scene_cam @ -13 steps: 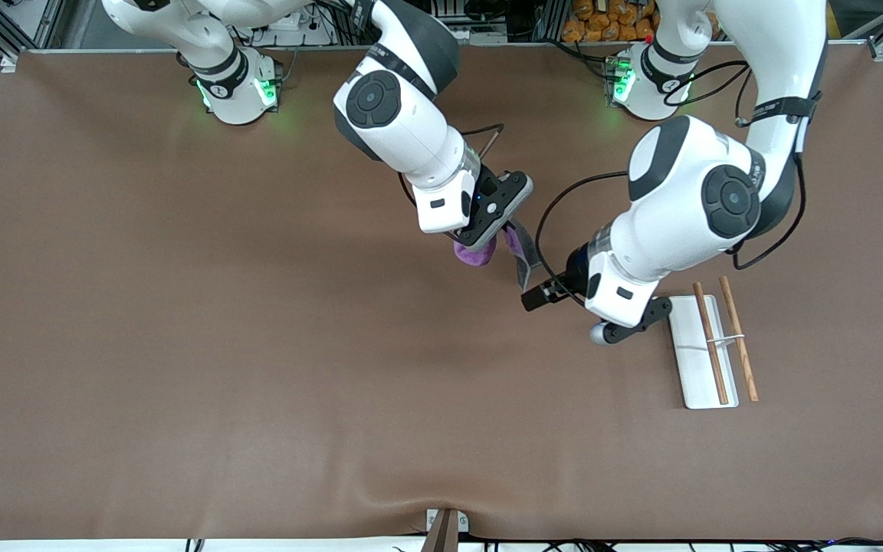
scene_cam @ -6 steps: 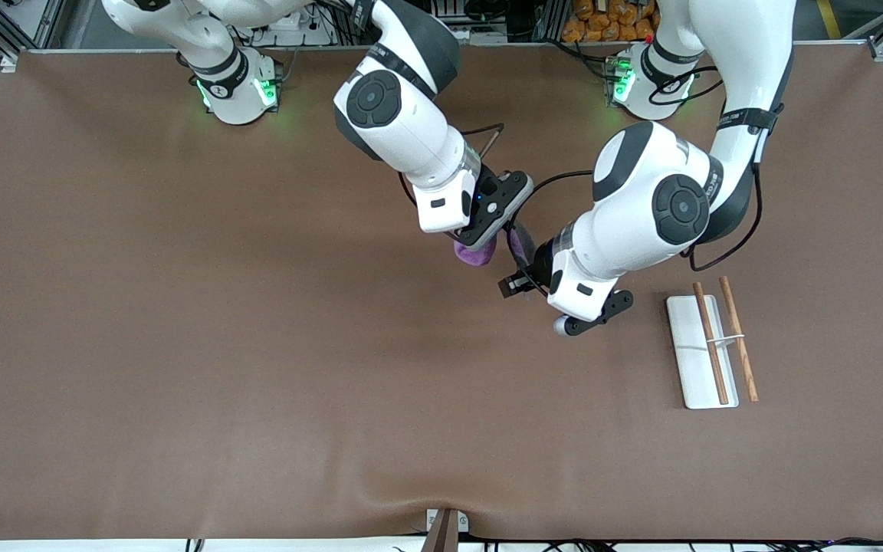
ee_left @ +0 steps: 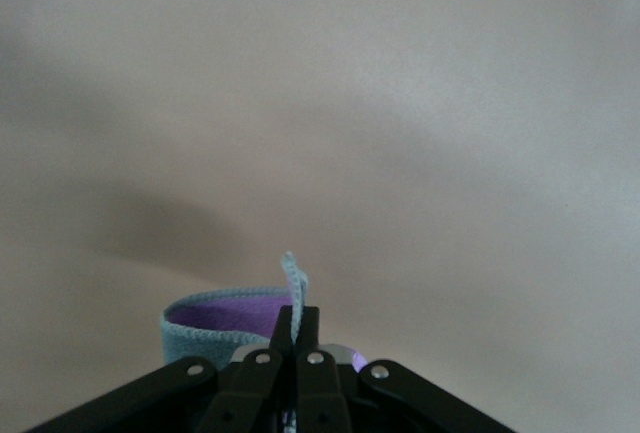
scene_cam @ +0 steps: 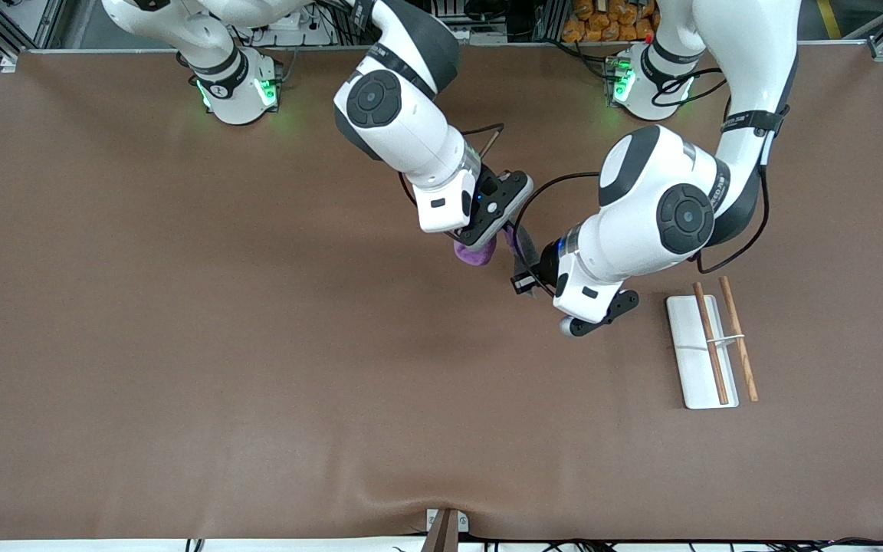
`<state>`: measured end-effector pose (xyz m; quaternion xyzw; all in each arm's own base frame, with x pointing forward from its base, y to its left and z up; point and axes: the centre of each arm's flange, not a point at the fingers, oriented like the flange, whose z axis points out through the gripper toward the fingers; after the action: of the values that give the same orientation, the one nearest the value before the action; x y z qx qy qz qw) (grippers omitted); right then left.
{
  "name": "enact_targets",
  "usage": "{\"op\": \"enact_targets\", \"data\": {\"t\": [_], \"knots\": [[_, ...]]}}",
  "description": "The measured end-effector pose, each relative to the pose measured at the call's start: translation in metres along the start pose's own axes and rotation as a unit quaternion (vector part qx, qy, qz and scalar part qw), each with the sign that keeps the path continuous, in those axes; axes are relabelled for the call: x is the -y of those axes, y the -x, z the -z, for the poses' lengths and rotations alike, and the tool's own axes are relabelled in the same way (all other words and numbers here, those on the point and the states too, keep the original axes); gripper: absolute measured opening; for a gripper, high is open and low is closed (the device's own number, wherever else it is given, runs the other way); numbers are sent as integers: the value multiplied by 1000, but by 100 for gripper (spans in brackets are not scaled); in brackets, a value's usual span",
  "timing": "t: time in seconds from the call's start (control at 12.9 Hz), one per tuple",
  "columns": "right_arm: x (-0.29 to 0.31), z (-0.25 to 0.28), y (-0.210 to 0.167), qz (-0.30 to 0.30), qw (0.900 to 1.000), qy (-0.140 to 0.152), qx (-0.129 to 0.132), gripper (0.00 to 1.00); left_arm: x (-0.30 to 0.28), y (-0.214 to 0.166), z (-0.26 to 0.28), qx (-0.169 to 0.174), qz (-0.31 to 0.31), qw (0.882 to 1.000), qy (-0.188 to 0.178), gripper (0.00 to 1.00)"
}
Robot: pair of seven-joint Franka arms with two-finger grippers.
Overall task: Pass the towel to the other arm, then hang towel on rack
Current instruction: 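Hold the towel with the right gripper while the left gripper grasps it, then carry the towel to the dowels while the right gripper releases and withdraws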
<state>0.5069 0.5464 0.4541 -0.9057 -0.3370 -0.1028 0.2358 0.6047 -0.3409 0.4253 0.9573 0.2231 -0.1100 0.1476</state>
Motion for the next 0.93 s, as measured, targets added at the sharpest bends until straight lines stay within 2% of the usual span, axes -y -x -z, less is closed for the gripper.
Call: {"op": "enact_targets", "data": {"t": [0.31,0.46,0.62,0.93], "knots": [[0,0,0,0,1000,0,0,2,7,-11,16,-8,9,1000,8,2],[0,0,0,0,1000,0,0,7,18,-23,43,-21,16,999,20,2],[0,0,0,0,1000,0,1,27,37,-39,71,-43,3,999,22,2],[-3,1,0,-2,1000,1,1,72,71,-68,94,-78,-46,996,-15,2]]}}
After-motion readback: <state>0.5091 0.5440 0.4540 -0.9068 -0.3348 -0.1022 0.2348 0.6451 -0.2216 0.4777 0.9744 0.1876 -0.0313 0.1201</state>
